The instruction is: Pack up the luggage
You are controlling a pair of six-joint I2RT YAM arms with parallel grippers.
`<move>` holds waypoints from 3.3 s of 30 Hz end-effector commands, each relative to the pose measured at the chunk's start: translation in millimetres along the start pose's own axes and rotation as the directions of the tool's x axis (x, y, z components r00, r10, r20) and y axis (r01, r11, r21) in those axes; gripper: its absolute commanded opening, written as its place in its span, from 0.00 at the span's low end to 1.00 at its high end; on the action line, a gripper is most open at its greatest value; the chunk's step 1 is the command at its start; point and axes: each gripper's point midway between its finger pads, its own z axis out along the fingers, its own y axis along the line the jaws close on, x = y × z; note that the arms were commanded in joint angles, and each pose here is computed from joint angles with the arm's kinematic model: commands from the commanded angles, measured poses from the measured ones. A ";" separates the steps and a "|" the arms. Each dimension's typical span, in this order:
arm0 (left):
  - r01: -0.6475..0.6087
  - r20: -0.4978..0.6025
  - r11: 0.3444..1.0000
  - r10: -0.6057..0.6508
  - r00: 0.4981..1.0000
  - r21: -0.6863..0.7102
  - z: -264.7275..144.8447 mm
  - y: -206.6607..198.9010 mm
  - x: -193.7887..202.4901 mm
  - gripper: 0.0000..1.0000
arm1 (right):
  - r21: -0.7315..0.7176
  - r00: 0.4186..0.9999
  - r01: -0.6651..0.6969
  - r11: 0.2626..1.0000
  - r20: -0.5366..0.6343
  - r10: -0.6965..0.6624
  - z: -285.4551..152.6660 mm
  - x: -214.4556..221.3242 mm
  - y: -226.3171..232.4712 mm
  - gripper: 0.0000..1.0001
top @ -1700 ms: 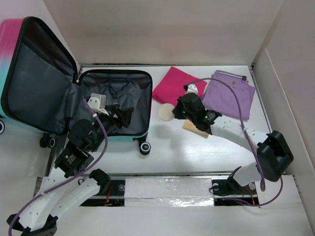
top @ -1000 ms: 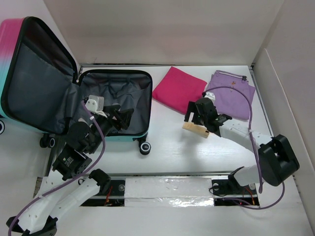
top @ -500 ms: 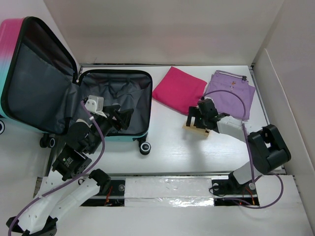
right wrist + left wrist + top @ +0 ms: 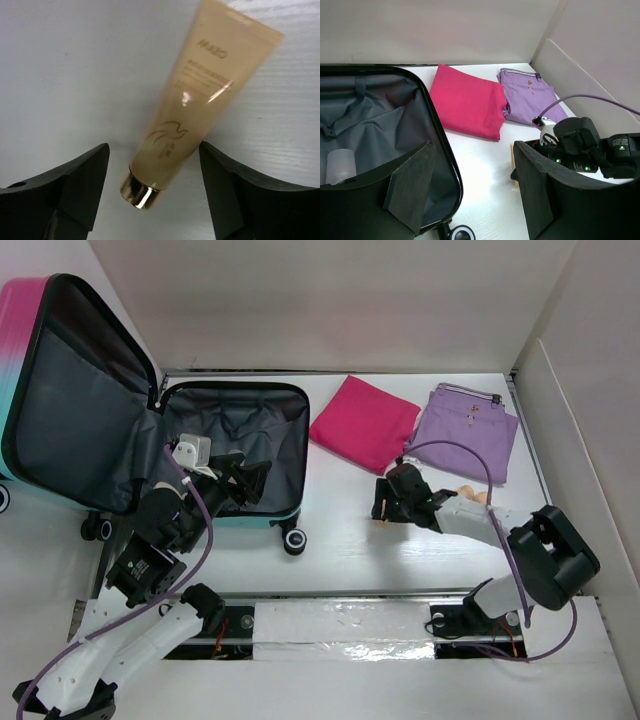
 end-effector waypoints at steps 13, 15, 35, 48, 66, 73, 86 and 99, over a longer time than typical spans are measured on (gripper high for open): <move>0.013 0.059 0.999 -0.015 0.998 0.034 -2.1 -7.5 -16.5 0.60 | 0.186 0.996 0.024 0.982 0.085 -0.041 -6.1 -21.5 20.8 0.30; 0.013 0.059 0.999 -0.015 0.998 0.034 -1.7 -7.6 -16.5 0.60 | 0.094 0.991 0.053 0.994 0.121 -0.064 -24.6 -28.4 53.9 0.30; 0.019 0.083 0.999 -0.022 0.996 0.038 -8.2 -7.8 -22.6 0.60 | -0.548 0.930 0.124 0.827 0.355 0.096 -104.8 -165.9 250.4 0.92; 0.026 0.110 0.995 -0.037 0.993 0.098 -17.6 -18.3 -30.8 0.60 | 0.240 0.754 -0.568 0.787 0.535 0.381 -70.8 -123.6 -151.6 0.68; 0.035 0.135 0.988 -0.055 0.989 0.150 -27.7 -26.7 -37.9 0.60 | 0.336 0.792 -0.589 0.735 0.417 0.445 -43.4 -129.9 -195.5 0.62; 0.034 0.140 0.988 -0.056 0.989 0.153 -29.4 -27.1 -39.1 0.60 | 0.376 0.814 -0.575 0.726 0.355 0.461 -28.1 -118.2 -198.2 0.50; 0.035 0.164 0.988 -0.059 0.985 0.149 -35.4 -25.6 -44.4 0.60 | 0.430 0.853 -0.521 0.737 0.288 0.435 -33.0 -70.4 -179.2 0.51; 0.037 0.199 0.987 -0.068 0.978 0.156 -45.2 -25.3 -51.4 0.60 | 0.507 0.865 -0.496 0.705 0.222 0.450 -39.6 -57.6 -197.8 0.36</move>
